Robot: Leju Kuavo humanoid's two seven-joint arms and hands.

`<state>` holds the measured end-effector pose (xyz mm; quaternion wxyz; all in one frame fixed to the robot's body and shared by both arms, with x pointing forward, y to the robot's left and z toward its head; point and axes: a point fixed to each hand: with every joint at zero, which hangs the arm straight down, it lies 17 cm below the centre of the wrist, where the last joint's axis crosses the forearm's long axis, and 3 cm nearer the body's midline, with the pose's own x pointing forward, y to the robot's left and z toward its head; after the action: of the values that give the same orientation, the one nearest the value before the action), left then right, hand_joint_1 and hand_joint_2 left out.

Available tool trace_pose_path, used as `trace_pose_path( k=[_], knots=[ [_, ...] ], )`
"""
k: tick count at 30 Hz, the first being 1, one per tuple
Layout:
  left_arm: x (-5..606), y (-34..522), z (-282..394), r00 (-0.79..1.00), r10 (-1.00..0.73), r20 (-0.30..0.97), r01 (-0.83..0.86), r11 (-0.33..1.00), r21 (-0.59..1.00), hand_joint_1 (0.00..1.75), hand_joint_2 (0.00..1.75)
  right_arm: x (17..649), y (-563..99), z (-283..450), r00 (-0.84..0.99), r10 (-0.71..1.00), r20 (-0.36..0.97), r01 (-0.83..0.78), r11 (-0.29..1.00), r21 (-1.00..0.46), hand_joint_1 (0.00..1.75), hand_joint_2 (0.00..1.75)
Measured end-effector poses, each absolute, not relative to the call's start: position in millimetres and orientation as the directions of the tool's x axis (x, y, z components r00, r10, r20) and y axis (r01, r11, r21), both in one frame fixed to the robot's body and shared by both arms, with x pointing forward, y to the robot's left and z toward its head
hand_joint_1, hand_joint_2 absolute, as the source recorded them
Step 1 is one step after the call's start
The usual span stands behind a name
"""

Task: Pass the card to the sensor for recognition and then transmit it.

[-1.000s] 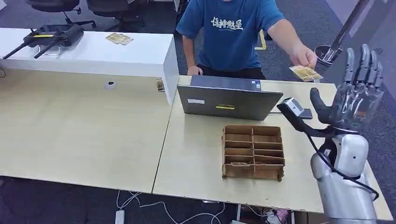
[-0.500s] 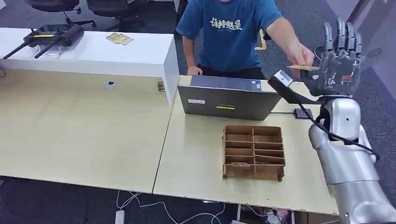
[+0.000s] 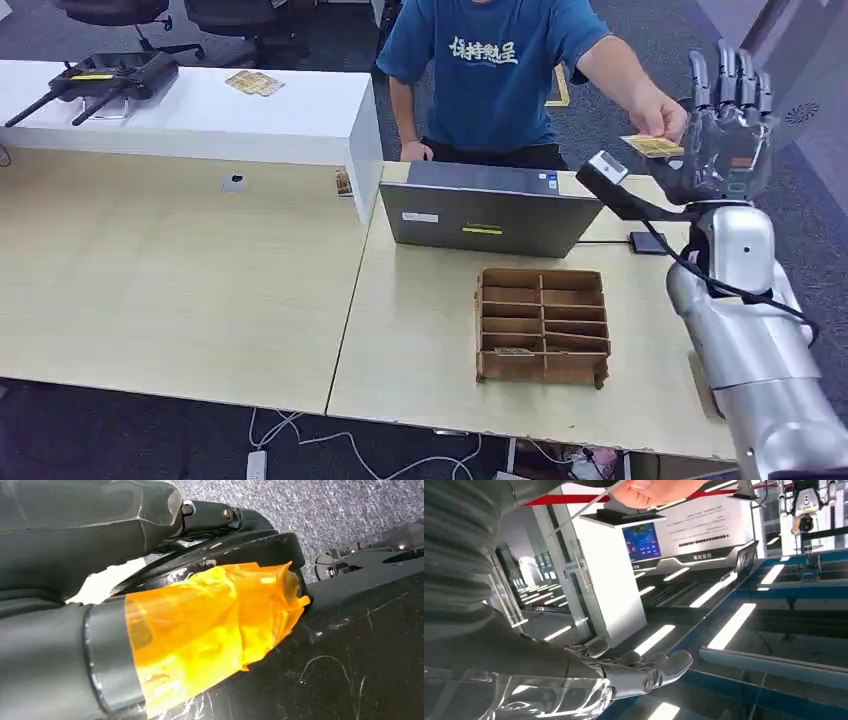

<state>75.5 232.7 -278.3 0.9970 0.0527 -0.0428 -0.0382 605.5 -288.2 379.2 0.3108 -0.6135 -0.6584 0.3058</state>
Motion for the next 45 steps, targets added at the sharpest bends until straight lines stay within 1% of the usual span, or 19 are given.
trace_pose_path(
  k=[11, 17, 25, 38, 39, 40, 42, 45],
  knots=[
    [75.2, 232.2, -278.3, 0.995, -0.067, 0.079, 0.058, 0.993, 0.105, 0.00, 0.00, 599.8, -305.5, 369.1, -0.076, 0.993, 0.095, 0.618, 0.122, -0.777, 0.00, 1.75],
    [75.1, 232.6, -278.4, 0.995, -0.054, 0.080, 0.046, 0.993, 0.104, 0.00, 0.00, 585.7, -330.8, 365.8, -0.089, 0.984, 0.156, 0.639, 0.176, -0.749, 0.00, 1.75],
    [74.8, 233.1, -278.5, 0.996, -0.048, 0.079, 0.040, 0.994, 0.104, 0.00, 0.00, 569.2, -361.3, 368.2, -0.080, 0.977, 0.198, 0.667, 0.200, -0.718, 0.00, 1.75],
    [75.1, 233.5, -278.5, 0.996, -0.046, 0.081, 0.037, 0.994, 0.104, 0.00, 0.00, 558.5, -370.7, 357.5, -0.082, 0.978, 0.190, 0.665, 0.195, -0.721, 0.00, 1.75],
    [75.1, 233.5, -278.5, 0.996, -0.046, 0.081, 0.037, 0.994, 0.104, 0.00, 0.00, 558.3, -370.5, 357.3, -0.082, 0.978, 0.190, 0.665, 0.196, -0.721, 0.09, 1.75],
    [75.1, 233.5, -278.5, 0.996, -0.046, 0.081, 0.037, 0.994, 0.104, 0.00, 0.00, 558.0, -370.4, 357.4, -0.083, 0.978, 0.189, 0.665, 0.196, -0.720, 1.03, 1.75],
    [75.0, 233.5, -278.5, 0.996, -0.046, 0.081, 0.037, 0.994, 0.104, 0.00, 0.00, 557.9, -370.4, 356.5, -0.082, 0.978, 0.189, 0.664, 0.196, -0.721, 1.73, 1.75],
    [75.1, 233.5, -278.5, 0.996, -0.044, 0.081, 0.036, 0.994, 0.104, 0.00, 0.00, 557.5, -370.4, 357.1, -0.085, 0.978, 0.189, 0.667, 0.197, -0.719, 1.75, 1.75]
  ],
)
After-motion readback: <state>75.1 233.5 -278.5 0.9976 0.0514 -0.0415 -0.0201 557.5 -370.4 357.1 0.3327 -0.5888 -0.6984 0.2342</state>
